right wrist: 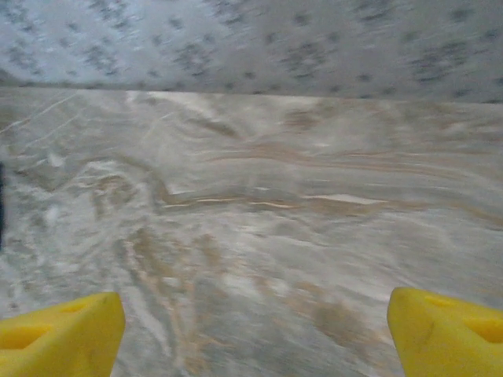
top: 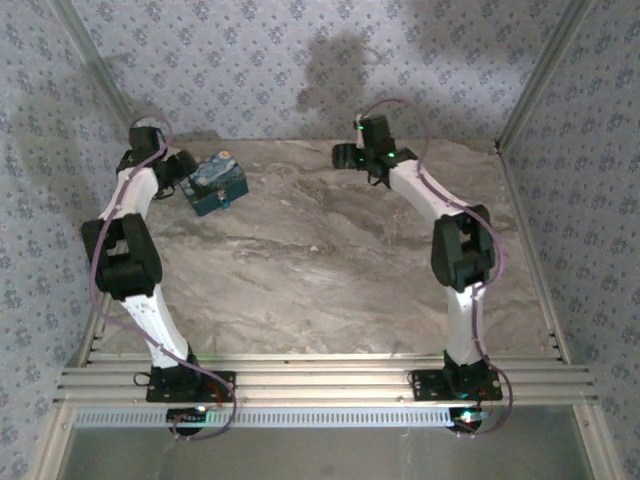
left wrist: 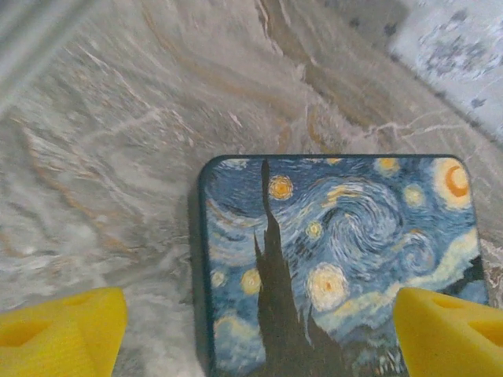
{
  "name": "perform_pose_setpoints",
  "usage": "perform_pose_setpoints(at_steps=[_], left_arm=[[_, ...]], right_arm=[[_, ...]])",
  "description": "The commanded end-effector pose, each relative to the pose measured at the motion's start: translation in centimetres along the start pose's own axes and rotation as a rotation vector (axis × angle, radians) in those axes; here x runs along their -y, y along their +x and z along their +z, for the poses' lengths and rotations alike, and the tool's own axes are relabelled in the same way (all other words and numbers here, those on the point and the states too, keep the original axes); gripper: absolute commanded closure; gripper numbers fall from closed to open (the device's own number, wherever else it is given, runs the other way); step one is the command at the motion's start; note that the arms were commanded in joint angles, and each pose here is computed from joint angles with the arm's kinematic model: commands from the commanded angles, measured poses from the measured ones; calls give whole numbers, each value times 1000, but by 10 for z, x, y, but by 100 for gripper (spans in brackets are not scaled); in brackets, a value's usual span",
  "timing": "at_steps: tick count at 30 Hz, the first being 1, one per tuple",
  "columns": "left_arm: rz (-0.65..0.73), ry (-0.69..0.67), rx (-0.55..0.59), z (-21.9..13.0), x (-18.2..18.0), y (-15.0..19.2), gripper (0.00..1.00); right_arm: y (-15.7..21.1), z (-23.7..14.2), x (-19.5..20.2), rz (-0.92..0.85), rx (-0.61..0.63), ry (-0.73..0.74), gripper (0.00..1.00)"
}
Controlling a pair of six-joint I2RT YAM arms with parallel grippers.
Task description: Unlock a padlock with a key
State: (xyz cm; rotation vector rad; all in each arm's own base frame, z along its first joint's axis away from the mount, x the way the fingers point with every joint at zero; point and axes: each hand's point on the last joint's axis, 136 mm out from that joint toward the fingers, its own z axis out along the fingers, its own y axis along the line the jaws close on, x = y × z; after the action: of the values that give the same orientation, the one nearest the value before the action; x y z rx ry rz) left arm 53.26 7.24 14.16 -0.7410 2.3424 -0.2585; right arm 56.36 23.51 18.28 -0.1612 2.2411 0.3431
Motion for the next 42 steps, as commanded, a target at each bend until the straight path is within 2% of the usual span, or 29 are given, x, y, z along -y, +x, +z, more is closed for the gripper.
perform_pose_setpoints(at_steps=[1,4,7,12,17,26,29,31,37,42], left_arm=[[-80,38,-98,11,4,10,16],[-95,52,-138,28,4,19,20],[-105,99,-183,39,9,34,29],[-105,170,-248,46,19,74,56],[-120,181,-302,42,17,119,71],[0,155,-404,6,7,202,75],[50,152,-432,-7,4,229,75],[76,159,-450,-14,7,244,75],[148,202,-477,-16,43,267,74],[205,253,-493,-6,95,278,74]], right_arm=[[10,16,-28,47,-72,-60,13],[14,34,-48,76,-86,-108,14],[18,45,-61,94,-94,-142,15],[25,51,-72,114,-110,-179,16],[36,47,-78,122,-148,-197,17],[70,31,-102,93,-229,-221,17],[88,29,-113,81,-277,-237,20],[103,27,-119,81,-313,-253,26],[134,9,-117,116,-377,-279,39],[143,-4,-80,195,-391,-240,42]])
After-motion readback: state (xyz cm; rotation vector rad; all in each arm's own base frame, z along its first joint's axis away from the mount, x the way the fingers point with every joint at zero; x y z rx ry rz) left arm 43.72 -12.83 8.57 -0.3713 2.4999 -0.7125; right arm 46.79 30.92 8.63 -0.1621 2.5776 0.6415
